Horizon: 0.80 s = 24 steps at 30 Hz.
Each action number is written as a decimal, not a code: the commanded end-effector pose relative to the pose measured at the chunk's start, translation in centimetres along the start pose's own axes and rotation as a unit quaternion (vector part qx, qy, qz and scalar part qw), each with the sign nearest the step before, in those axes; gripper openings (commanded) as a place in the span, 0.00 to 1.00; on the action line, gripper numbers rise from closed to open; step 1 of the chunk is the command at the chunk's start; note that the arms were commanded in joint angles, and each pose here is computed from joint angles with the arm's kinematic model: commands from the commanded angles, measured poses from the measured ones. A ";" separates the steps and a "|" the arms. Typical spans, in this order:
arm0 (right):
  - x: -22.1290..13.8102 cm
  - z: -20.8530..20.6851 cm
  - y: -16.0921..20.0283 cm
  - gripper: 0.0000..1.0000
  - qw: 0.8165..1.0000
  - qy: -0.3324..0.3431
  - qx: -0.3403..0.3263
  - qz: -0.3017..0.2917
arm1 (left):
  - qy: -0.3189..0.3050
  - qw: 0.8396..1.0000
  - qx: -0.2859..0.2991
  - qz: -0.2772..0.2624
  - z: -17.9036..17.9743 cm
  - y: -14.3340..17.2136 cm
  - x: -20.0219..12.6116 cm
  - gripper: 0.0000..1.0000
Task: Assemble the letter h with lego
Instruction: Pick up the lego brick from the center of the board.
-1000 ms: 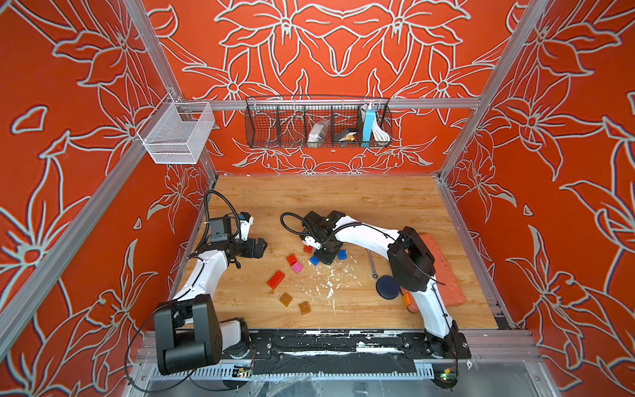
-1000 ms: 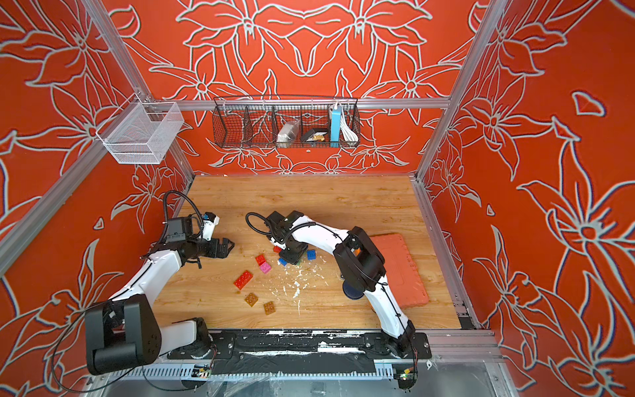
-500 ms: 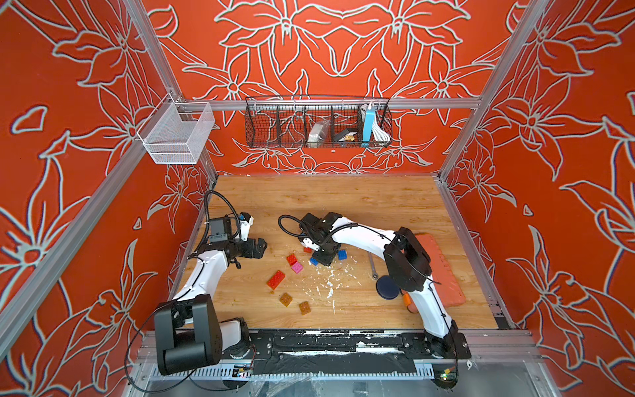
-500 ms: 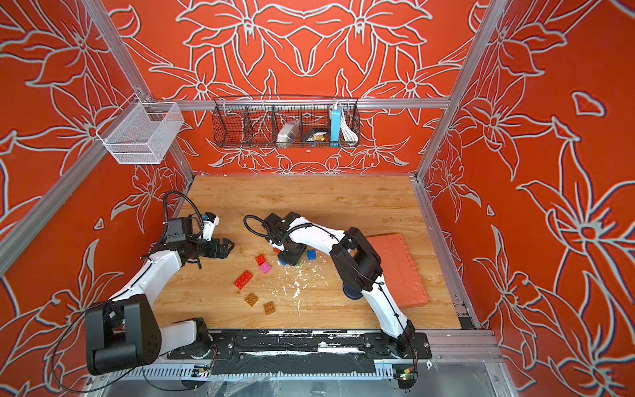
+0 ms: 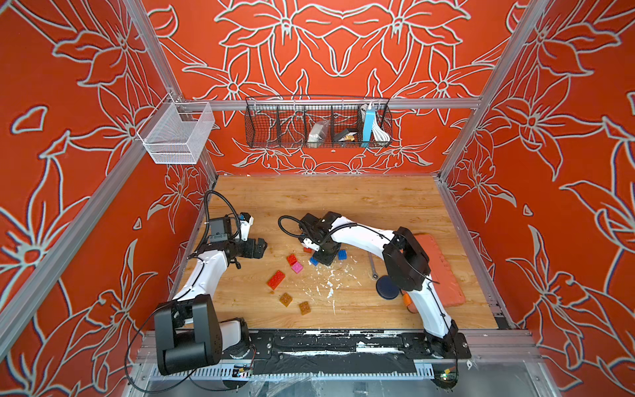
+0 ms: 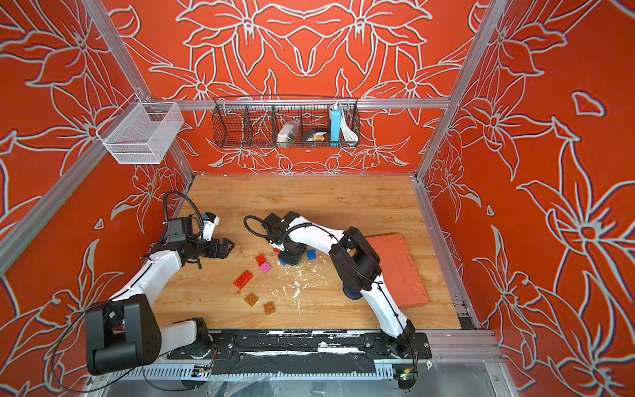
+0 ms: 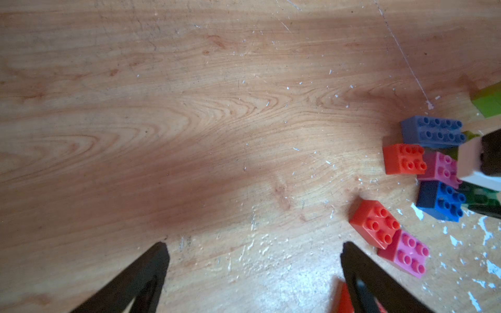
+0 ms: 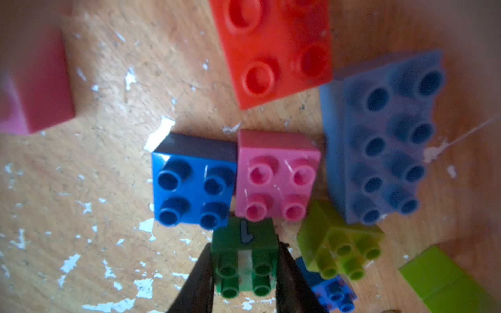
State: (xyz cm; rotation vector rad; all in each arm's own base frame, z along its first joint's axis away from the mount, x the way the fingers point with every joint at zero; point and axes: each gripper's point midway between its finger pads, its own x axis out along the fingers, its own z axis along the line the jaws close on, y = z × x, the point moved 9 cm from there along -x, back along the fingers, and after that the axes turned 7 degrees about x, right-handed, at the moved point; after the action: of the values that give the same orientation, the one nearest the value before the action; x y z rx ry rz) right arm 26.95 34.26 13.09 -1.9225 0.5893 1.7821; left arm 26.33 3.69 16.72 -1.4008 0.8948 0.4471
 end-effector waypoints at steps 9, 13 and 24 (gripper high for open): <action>-4.5 -5.2 0.4 0.26 0.993 0.036 0.111 -0.015 | 0.001 1.000 0.003 0.002 0.0 0.1 -0.1 1.00; -3.8 -6.0 0.1 0.26 0.991 0.034 0.127 -0.011 | 0.003 1.000 0.004 0.001 0.0 0.1 -0.1 1.00; -1.8 -5.6 -0.4 0.27 0.992 -0.008 0.129 0.007 | 0.001 1.000 0.002 0.004 0.1 0.0 -0.1 1.00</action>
State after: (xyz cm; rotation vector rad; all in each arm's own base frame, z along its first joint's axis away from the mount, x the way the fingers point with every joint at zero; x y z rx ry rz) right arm 31.88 31.09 16.19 -1.7670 0.7520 1.5962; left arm 26.32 3.69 16.70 -1.4007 0.8953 0.4480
